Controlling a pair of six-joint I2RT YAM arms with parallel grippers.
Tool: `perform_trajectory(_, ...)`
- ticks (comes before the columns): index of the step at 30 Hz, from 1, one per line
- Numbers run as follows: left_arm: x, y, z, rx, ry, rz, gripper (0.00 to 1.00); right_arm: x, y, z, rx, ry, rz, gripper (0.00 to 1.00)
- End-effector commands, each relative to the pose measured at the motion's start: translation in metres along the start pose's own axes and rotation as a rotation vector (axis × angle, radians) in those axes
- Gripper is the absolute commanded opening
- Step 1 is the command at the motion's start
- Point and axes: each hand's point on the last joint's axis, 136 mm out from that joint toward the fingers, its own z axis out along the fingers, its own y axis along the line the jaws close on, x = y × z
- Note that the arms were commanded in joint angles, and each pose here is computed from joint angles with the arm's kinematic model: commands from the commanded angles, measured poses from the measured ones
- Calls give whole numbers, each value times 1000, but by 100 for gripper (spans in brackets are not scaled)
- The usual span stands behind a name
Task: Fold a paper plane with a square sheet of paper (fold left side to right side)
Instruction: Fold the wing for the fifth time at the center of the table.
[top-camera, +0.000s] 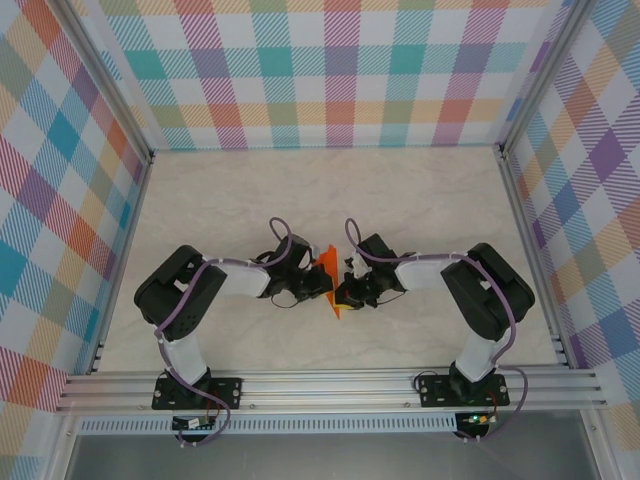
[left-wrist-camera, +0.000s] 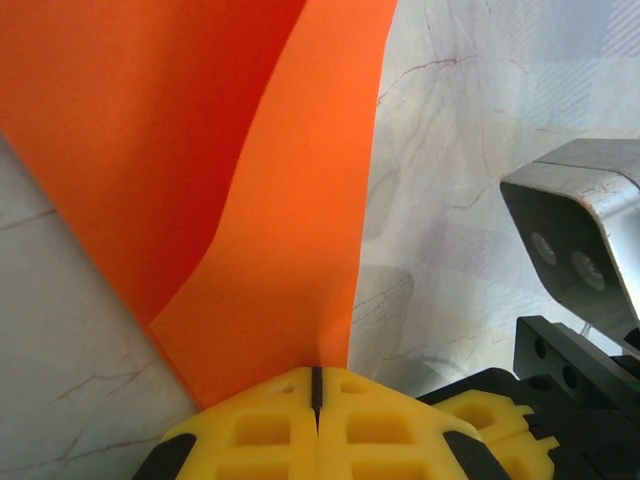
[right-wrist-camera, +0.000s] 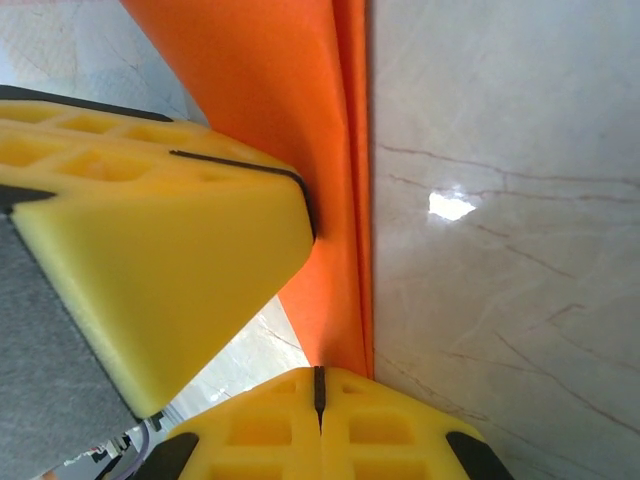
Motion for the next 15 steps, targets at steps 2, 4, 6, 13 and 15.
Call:
perform_trajectory(2,-18,20,-10,-104,-28,2,5,23,-41,9,131,72,85,2)
perform_trajectory(4,-26,21,-8,-99,-27,-2,5,23,-41,10,127,77,82,2)
perform_trajectory(6,-33,19,-6,-89,-28,-3,6,24,-39,11,118,79,79,2)
perform_trajectory(13,-51,21,3,-88,-27,6,9,21,-33,11,102,76,64,3)
perform_trajectory(15,-55,25,4,-96,-35,-2,9,21,-32,11,101,75,63,3)
